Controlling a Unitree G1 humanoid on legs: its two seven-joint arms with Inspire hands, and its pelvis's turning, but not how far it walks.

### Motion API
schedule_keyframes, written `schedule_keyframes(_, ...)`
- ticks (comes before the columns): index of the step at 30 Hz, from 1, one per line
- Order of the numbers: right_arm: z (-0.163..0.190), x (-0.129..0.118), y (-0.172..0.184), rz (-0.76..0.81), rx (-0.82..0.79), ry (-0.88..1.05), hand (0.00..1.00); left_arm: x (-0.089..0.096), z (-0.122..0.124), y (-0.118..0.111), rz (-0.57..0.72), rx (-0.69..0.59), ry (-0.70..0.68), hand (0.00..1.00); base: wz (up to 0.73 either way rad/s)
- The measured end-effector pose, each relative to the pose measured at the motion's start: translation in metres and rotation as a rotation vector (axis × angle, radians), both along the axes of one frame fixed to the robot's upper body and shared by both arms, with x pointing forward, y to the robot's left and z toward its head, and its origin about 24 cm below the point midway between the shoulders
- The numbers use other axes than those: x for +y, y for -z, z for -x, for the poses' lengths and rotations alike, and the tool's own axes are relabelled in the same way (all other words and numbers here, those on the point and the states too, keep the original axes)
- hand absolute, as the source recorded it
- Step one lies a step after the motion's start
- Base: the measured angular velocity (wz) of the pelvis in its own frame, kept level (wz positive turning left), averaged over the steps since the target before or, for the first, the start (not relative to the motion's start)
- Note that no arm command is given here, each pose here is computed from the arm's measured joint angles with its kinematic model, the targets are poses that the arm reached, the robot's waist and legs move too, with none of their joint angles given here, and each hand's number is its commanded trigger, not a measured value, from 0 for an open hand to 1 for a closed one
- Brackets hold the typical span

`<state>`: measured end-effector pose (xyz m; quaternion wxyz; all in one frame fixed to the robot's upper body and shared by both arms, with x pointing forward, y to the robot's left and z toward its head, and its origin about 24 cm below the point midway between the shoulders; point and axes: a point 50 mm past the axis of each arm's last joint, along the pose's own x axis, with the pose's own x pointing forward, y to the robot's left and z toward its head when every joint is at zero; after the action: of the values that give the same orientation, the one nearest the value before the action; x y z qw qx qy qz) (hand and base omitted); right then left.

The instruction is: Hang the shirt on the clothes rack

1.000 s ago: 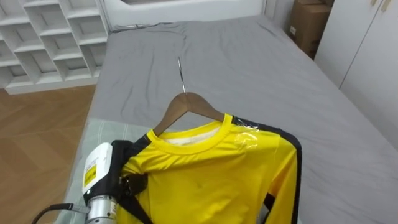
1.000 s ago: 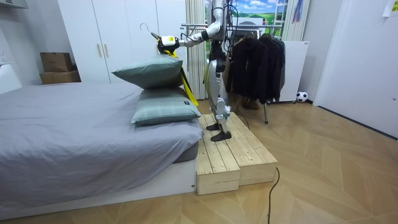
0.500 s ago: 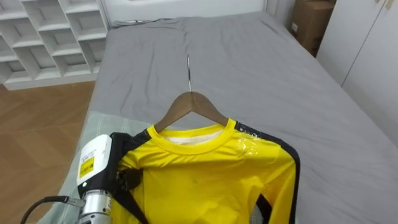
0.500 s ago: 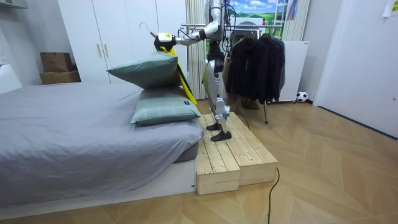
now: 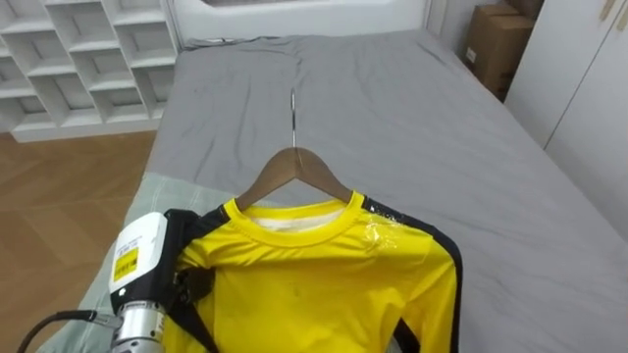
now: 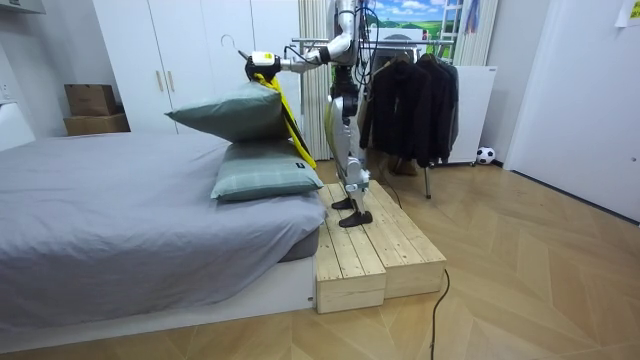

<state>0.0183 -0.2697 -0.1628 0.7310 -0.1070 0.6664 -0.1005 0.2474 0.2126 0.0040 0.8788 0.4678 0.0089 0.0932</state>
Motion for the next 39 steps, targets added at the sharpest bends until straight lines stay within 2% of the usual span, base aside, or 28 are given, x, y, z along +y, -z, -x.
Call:
schedule_keyframes(8, -0.031, -0.015, -0.008, 0.164, -0.025, -0.214, 0.00, 0.002, 0.010, 0.002, -0.007, 0.014, -0.008, 1.00, 0.03)
schedule_keyframes(15, -0.057, -0.031, -0.019, 0.288, -0.103, -0.234, 0.00, 0.003, 0.010, 0.000, -0.017, 0.012, -0.016, 1.00, 0.00)
schedule_keyframes(21, -0.080, -0.040, -0.031, 0.384, -0.195, -0.274, 0.00, 0.006, 0.010, -0.001, -0.026, 0.013, -0.016, 1.00, 0.00)
schedule_keyframes(25, -0.117, -0.045, -0.051, 0.479, -0.336, -0.392, 0.00, 0.006, 0.009, -0.006, -0.036, 0.005, 0.000, 1.00, -0.06)
schedule_keyframes(31, -0.155, -0.038, -0.080, 0.601, -0.495, -0.600, 0.00, 0.005, 0.012, -0.009, -0.045, 0.038, 0.020, 1.00, -0.11)
schedule_keyframes(34, -0.176, -0.030, -0.103, 0.654, -0.649, -0.636, 0.00, 0.019, 0.015, -0.014, -0.059, 0.027, -0.035, 1.00, -0.27)
schedule_keyframes(39, -0.177, -0.031, -0.113, 0.730, -0.656, -0.691, 0.00, 0.020, 0.015, -0.013, -0.062, 0.034, -0.038, 1.00, 0.13)
